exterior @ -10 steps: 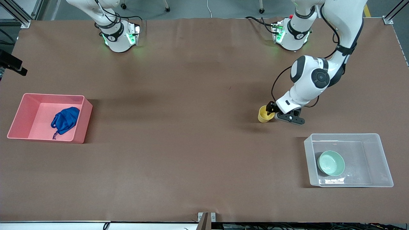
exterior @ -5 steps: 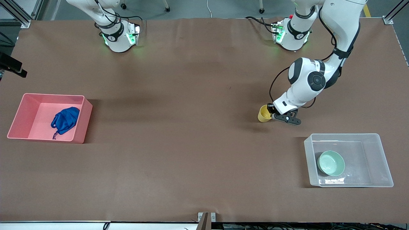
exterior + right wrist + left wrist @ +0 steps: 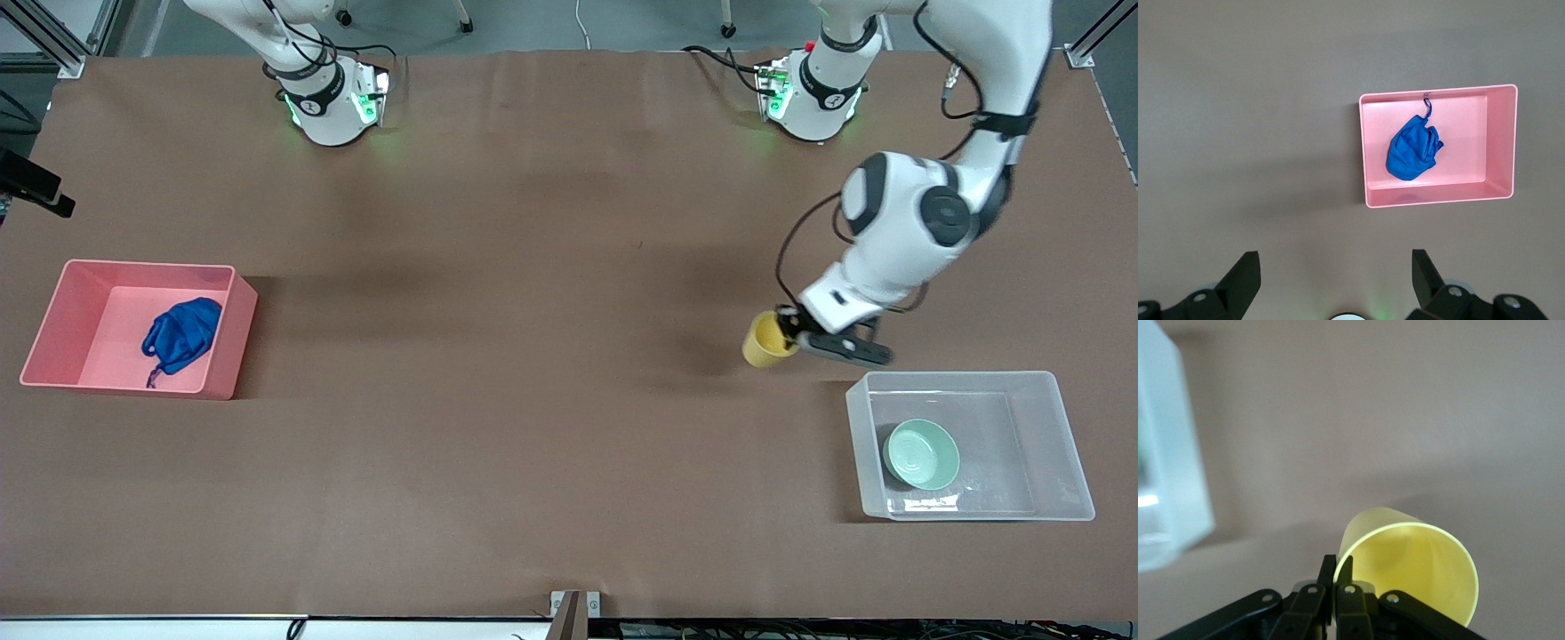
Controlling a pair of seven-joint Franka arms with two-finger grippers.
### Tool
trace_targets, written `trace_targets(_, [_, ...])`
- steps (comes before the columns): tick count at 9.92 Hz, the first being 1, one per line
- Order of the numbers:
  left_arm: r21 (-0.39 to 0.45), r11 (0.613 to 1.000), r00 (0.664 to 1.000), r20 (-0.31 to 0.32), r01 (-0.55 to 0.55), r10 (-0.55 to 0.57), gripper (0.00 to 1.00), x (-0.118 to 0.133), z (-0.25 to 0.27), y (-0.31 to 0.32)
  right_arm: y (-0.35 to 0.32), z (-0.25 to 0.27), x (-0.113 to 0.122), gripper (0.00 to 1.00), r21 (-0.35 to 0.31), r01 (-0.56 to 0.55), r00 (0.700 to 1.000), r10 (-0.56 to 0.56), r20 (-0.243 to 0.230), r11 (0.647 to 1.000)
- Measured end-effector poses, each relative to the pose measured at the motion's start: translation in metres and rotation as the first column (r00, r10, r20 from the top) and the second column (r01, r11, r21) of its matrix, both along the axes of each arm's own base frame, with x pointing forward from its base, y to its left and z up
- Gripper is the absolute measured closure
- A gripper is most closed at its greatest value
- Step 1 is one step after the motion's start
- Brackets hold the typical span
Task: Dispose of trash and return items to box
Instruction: 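Lift the yellow cup with the left gripper and carry it over the bowl, then lower the cup into the green bowl and open the left gripper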
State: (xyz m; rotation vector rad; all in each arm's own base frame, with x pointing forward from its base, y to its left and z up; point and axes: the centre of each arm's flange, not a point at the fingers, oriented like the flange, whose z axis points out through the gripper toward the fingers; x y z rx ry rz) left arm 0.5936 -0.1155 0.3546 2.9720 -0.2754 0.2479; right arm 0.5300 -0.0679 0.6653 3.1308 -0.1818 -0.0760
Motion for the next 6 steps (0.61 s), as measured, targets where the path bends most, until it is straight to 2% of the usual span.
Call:
trace_targets(3, [0.021,0.999,0.998,0.029,-0.049,0.049,0.96,0.08,0.041,0.073,0.0,0.0,0.0,0.0,0.0,0.001,1.0,-0.001,-0.001,1.0])
trace_targets(5, [0.077,0.996,0.999,0.034,-0.036,0.034,0.96,0.117,0.016,0.13,0.0,0.0,0.0,0.0,0.0,0.001,1.0,-0.001,-0.002,1.0])
trace_targets(6, [0.106,0.994,1.0,0.014,-0.027,0.026,0.96,0.123,-0.007,0.158,0.0,0.0,0.0,0.0,0.0,0.002,1.0,-0.002,-0.001,1.0])
